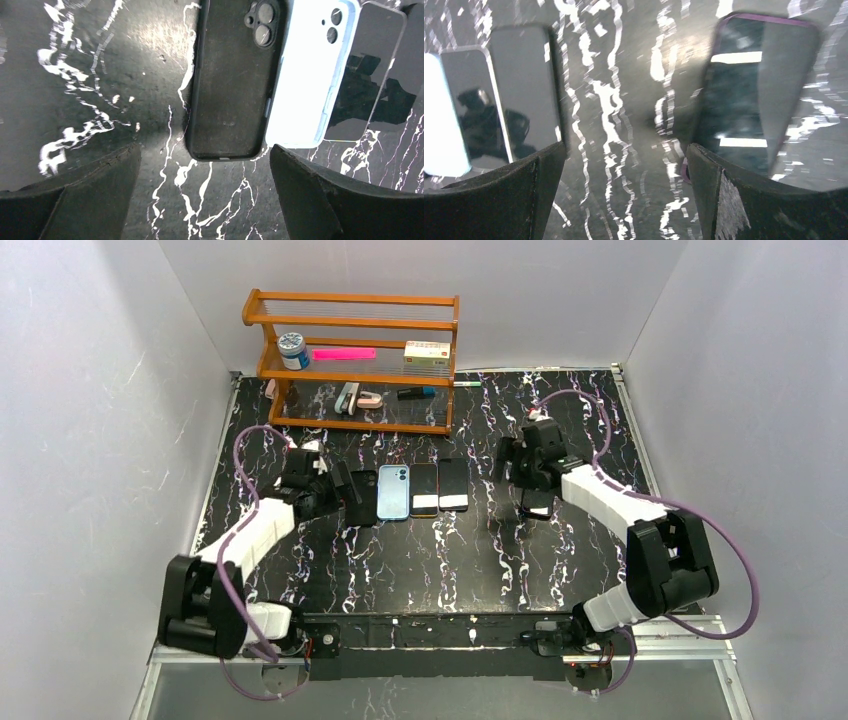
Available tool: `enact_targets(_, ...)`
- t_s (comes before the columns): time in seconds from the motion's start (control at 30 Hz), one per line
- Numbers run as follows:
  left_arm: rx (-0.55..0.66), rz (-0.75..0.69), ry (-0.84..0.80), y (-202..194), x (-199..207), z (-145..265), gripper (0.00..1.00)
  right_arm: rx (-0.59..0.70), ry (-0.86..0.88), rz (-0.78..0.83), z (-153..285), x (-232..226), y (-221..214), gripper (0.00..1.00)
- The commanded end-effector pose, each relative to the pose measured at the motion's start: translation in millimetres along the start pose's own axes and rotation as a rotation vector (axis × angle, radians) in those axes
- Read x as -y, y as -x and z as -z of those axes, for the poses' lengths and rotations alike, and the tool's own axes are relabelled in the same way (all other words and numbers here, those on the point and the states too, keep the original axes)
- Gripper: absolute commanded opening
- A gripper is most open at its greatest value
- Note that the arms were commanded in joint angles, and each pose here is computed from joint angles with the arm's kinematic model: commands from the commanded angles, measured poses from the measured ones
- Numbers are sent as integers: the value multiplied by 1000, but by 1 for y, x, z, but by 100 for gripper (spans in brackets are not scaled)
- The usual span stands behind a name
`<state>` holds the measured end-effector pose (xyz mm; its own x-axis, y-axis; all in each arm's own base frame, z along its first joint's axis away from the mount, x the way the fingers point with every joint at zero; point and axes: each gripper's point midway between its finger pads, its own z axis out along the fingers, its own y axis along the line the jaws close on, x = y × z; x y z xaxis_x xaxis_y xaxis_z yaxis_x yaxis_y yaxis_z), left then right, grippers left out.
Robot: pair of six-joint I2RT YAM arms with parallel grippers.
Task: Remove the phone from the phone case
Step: Place the phone at the center of the board, then pick up the phone at the center of the board.
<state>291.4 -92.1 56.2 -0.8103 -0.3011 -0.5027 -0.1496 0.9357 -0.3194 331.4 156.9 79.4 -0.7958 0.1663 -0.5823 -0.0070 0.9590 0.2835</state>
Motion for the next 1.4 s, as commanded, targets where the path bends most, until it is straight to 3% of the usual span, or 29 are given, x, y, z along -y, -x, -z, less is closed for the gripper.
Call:
enact_targets(0.0,123,-98,46,23,-7,41,98,-11,-209,8,14,55,16,99)
enact_targets(0.2,305,-183,14,36,-9,89,98,-58,-315,-38,5,91,29,99)
enact_targets(0.47,476,-209,18,53,-11,117,98,-121,-345,-72,-21,100,39,99)
enact_targets(0.87,480,-203,10,55,-9,114,98,-299,-410,-86,-14,109,8,99)
enact_targets(1.37,460,-214,-32,52,-2,109,98,-423,-388,-64,-20,112,-23,99)
